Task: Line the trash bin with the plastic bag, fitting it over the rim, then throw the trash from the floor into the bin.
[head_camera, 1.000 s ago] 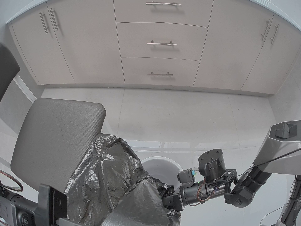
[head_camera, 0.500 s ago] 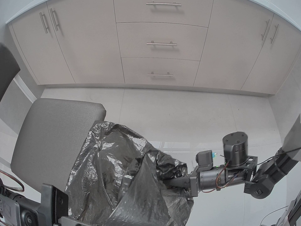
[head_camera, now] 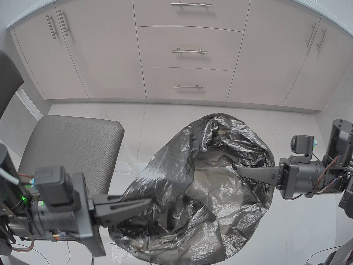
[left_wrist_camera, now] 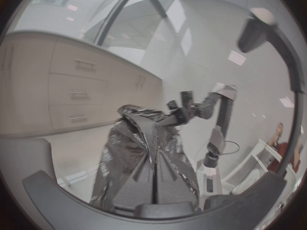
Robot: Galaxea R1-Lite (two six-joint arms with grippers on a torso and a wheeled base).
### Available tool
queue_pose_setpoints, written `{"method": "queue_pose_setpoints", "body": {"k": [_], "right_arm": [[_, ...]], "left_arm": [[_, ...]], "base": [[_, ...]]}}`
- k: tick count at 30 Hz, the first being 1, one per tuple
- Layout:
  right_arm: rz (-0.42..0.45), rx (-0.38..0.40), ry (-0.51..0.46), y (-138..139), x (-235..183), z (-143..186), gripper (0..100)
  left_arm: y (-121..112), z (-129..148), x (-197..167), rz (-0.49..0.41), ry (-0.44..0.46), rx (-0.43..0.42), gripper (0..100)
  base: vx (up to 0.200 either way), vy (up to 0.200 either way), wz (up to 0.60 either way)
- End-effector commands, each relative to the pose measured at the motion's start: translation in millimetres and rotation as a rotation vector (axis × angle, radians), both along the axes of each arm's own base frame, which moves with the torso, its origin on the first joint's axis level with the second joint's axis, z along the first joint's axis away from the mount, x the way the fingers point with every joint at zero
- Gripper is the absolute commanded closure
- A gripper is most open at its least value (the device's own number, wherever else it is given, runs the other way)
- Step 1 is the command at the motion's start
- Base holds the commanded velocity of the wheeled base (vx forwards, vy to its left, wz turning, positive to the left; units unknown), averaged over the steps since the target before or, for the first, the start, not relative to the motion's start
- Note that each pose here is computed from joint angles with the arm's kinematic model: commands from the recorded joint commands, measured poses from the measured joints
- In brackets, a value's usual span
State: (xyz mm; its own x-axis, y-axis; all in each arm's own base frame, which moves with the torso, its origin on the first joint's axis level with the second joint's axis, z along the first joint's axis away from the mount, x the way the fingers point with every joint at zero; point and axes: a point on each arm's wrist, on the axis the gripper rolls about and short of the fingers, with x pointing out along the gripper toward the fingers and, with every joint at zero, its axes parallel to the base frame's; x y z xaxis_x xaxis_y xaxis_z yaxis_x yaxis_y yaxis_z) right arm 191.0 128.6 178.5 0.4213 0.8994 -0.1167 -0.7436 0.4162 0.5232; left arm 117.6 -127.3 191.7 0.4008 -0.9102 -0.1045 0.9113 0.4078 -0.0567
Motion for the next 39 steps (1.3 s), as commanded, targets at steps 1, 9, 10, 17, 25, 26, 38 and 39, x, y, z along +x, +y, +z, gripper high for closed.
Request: {"method": "queue_pose_setpoints", "body": {"k": [1,9,10,17,25,26,38,39], "right_arm": [[0.030,0.075,-0.108,-18,-39,45,100],[0.103,0.062,-0.080,-9,-52,46,100],[0.108,0.059,-0.075,-7,-51,45,100],[0.126,0.013,-0.005,6,-39,29,100],[0.157,-0.084,0.117,31,-20,-8,100],[0.157,-0.084,0.117,31,-20,-8,100],[0.171,-0.152,0.212,56,4,-58,100],[0.171,-0.152,0.212,56,4,-58,100]], "left_arm": [[-13,-21,48,0.184,0.142,0.016,100],[-24,-48,62,0.257,0.224,0.006,100],[-25,-48,61,0.251,0.233,-0.001,100],[-23,-61,60,0.268,0.332,0.001,100],[-18,-77,59,0.292,0.395,0.044,100],[-18,-77,59,0.292,0.395,0.044,100],[-13,-112,82,0.373,0.464,0.095,100],[-13,-112,82,0.373,0.464,0.095,100]], "base": [[0.000,0.000,0.00],[0.000,0.000,0.00],[0.000,0.000,0.00],[0.000,0.000,0.00],[0.000,0.000,0.00],[0.000,0.000,0.00],[0.000,0.000,0.00],[0.000,0.000,0.00]]}}
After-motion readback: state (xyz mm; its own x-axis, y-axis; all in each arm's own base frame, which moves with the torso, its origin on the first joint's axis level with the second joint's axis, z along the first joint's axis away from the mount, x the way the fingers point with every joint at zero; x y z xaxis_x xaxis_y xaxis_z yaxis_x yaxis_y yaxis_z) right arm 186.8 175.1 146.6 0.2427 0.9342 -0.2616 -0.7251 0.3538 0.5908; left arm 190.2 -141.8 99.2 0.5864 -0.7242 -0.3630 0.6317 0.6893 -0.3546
